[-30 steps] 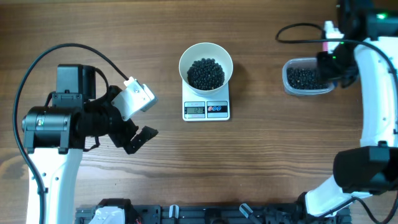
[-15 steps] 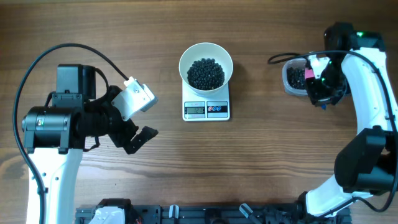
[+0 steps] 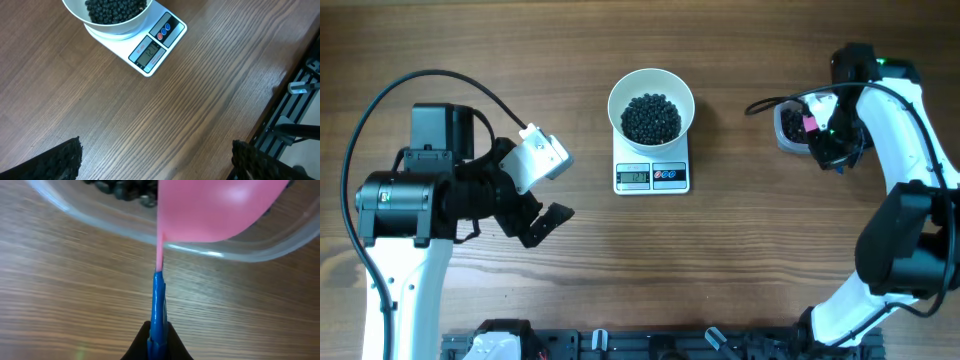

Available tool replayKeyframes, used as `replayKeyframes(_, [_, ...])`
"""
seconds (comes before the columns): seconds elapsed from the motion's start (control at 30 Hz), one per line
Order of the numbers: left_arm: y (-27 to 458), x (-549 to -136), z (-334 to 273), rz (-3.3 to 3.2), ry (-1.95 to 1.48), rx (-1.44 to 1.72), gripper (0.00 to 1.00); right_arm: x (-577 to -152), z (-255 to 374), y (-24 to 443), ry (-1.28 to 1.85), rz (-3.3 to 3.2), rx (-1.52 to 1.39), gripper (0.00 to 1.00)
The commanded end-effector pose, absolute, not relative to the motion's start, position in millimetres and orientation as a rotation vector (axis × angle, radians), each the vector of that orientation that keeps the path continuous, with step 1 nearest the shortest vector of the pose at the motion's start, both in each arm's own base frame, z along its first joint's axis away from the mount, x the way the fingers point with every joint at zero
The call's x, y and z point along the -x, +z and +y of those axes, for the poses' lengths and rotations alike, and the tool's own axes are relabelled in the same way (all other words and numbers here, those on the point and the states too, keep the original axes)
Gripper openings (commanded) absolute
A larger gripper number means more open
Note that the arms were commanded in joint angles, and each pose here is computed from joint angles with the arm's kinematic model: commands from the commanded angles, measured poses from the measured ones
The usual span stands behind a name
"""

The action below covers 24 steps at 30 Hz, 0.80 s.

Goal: Scoop item into bowl and weigh 150g on scale

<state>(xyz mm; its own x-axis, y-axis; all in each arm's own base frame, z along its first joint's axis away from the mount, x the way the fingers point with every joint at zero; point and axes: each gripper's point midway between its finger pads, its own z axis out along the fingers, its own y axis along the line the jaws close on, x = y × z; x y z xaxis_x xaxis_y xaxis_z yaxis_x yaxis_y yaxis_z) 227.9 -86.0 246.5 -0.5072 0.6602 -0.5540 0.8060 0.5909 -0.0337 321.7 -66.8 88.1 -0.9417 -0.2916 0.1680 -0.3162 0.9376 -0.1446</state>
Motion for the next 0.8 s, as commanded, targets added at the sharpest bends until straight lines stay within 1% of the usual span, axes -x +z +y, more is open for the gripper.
replayKeyframes(0.0, [254.7,-229.3,-85.5,2.293,-0.379,-1.171,1.00,-332.1,-85.3,80.2,0.414,-2.923,-0.471,0.04])
replayKeyframes(0.07, [254.7,-229.3,-85.5,2.293,-0.379,-1.171,1.00,-342.6,-86.3,79.5,0.435,-2.961,-0.481,0.04])
replayKeyframes(0.2, [254.7,-229.3,-85.5,2.293,-0.379,-1.171,1.00,-348.4,-85.6,78.9,0.435,-2.984,-0.489,0.04])
replayKeyframes(0.33, [254.7,-229.3,-85.5,2.293,-0.379,-1.171,1.00,-341.3,-84.8,77.8,0.400,-2.894,-0.699,0.04])
replayKeyframes(0.43, [254.7,-229.3,-85.5,2.293,-0.379,-1.171,1.00,-332.8,-73.1,73.0,0.276,-2.856,-0.790,0.05])
replayKeyframes(0.53, [254.7,-229.3,-85.5,2.293,-0.379,-1.171,1.00,-334.1,-61.9,70.7,0.183,-2.876,-0.832,0.05])
replayKeyframes(0.77, [254.7,-229.3,-85.5,2.293,-0.379,-1.171,1.00,-337.4,-48.7,68.8,0.078,-2.917,-0.841,0.04])
